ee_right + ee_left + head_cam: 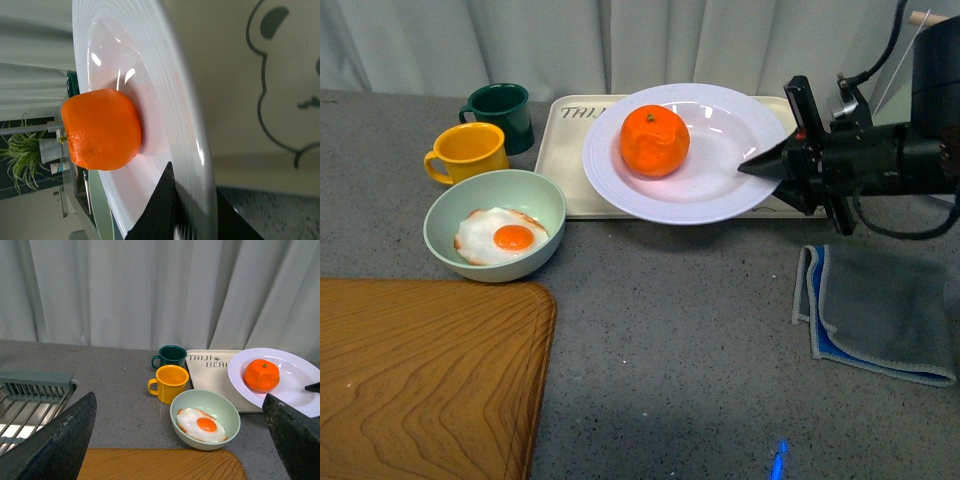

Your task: Place orange and plate with both arms

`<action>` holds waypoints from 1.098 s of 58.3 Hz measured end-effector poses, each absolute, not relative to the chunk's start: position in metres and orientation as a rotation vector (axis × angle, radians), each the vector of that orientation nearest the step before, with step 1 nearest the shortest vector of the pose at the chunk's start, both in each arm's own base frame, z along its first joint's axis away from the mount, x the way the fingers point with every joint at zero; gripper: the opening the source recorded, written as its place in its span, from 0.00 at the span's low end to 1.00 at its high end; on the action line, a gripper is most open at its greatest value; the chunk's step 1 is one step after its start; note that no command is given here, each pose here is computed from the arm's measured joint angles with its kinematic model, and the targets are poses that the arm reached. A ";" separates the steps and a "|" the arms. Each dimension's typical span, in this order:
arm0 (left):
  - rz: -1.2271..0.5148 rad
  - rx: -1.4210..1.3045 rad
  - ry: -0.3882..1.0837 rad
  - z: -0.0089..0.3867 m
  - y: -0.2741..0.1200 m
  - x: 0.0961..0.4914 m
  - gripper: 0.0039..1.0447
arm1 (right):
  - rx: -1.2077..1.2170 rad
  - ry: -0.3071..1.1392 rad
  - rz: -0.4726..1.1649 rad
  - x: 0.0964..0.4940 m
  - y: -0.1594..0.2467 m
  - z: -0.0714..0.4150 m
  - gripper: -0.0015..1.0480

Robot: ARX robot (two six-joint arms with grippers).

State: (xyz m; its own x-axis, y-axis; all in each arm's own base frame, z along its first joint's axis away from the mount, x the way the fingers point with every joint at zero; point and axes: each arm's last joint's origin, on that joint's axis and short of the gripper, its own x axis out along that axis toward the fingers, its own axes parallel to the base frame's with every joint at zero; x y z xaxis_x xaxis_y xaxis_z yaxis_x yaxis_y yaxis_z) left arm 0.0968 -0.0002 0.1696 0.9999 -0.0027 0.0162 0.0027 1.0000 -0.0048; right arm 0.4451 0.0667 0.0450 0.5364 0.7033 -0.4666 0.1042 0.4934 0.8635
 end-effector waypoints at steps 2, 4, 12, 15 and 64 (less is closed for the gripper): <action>-0.002 -0.005 -0.016 0.170 0.000 0.097 0.94 | 1.011 0.958 0.435 0.453 0.068 0.044 0.04; -0.002 -0.005 -0.016 0.170 0.000 0.097 0.94 | 1.010 0.960 0.430 0.460 0.068 0.044 0.04; -0.002 -0.005 -0.016 0.170 0.000 0.097 0.94 | 0.996 0.984 0.399 0.486 0.071 0.040 0.04; -0.002 -0.005 -0.016 0.170 0.000 0.097 0.94 | 0.985 0.995 0.386 0.491 0.071 0.040 0.04; -0.003 -0.005 -0.016 0.170 0.000 0.097 0.94 | 0.243 0.430 0.142 0.364 0.037 0.126 0.76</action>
